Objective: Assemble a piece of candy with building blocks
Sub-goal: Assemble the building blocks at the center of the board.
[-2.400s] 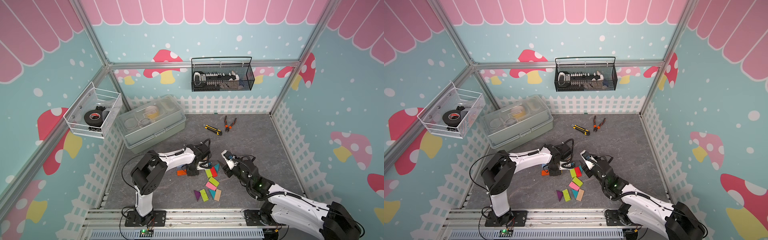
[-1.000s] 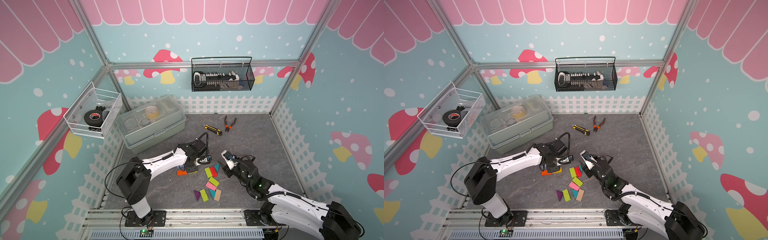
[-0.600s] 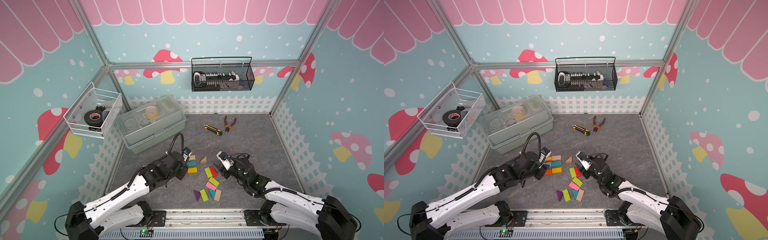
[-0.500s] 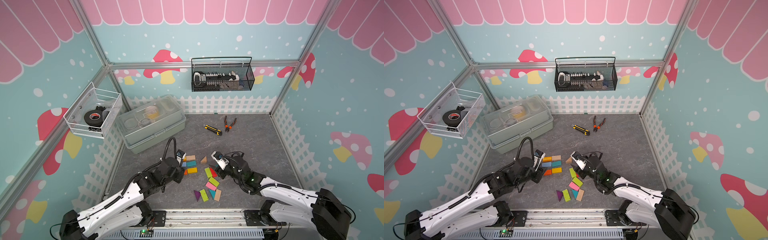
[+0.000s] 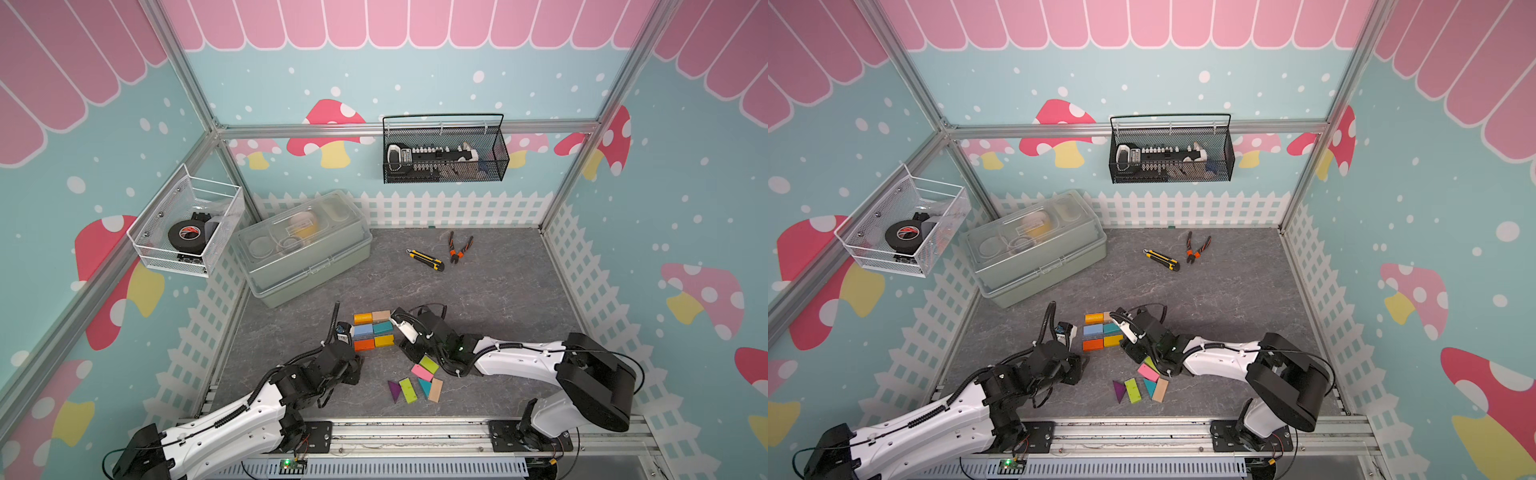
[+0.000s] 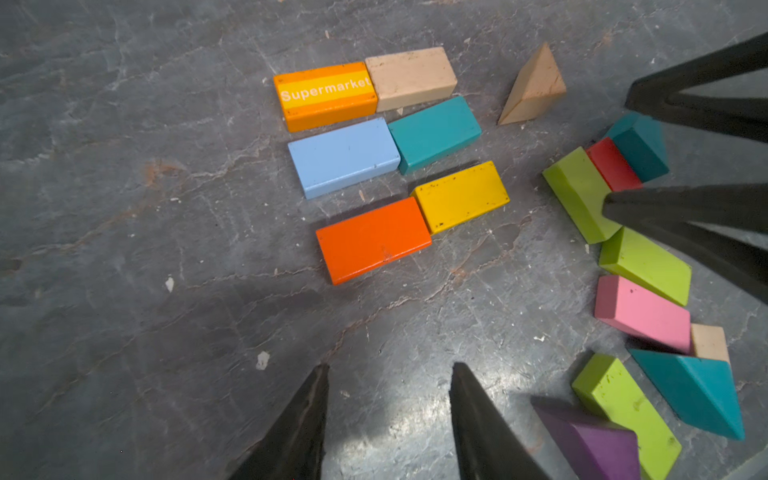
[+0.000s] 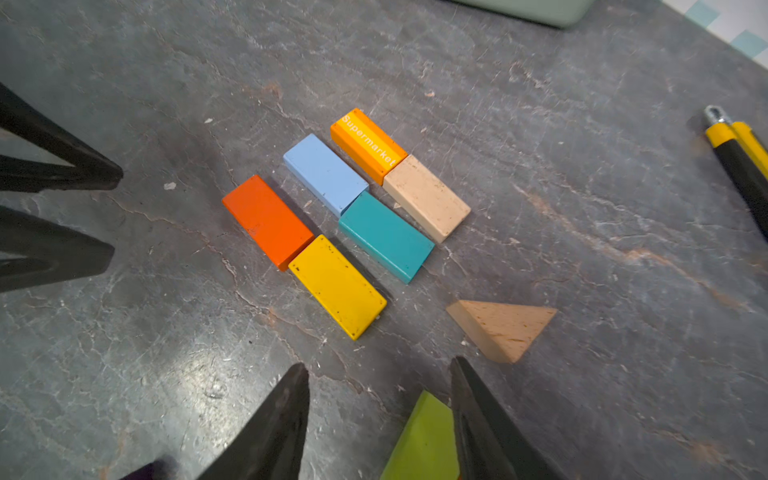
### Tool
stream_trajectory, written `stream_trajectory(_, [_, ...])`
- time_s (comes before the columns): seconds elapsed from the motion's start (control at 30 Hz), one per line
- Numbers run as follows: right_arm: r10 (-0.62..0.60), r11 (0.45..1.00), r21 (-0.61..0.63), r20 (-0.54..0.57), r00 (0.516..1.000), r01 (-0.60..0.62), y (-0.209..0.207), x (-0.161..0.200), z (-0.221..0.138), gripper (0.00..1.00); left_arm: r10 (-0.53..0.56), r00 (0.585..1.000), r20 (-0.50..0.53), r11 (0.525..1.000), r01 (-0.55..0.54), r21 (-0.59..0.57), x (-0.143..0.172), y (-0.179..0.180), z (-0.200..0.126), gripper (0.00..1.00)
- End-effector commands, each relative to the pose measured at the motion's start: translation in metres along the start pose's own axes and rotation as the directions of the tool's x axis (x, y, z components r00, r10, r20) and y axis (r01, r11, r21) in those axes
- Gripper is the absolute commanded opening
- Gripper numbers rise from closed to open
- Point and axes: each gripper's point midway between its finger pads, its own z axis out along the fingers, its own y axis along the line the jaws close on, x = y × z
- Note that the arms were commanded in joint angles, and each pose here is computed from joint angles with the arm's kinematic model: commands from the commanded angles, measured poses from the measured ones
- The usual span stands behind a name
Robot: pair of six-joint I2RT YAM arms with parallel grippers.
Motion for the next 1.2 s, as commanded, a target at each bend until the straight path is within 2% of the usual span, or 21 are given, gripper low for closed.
stream_trajectory(0.0, [0.052, 0.998, 0.032, -0.021, 0.998, -0.052, 0.0, -0.001, 0.008, 0.54, -0.053, 0.998, 0.031, 0.999, 0.053, -0.01, -0.007, -0.002, 0.004, 0.47])
stream_trajectory(0.17, [0.059, 0.998, 0.016, -0.048, 0.997, -0.058, 0.007, 0.006, 0.02, 0.52, -0.059, 0.998, -0.025, 0.997, 0.058, -0.046, 0.006, 0.0, 0.017, 0.46])
stream_trajectory(0.43, [0.063, 0.998, 0.027, -0.095, 0.993, -0.061, 0.012, 0.018, 0.033, 0.52, -0.057, 0.998, -0.007, 0.996, 0.056, -0.074, 0.007, 0.005, 0.022, 0.46])
stream_trajectory(1.17, [0.091, 0.994, 0.07, -0.146, 0.985, -0.081, 0.012, 0.035, 0.05, 0.47, -0.025, 0.998, -0.054, 0.993, 0.018, -0.119, 0.013, 0.005, 0.048, 0.44])
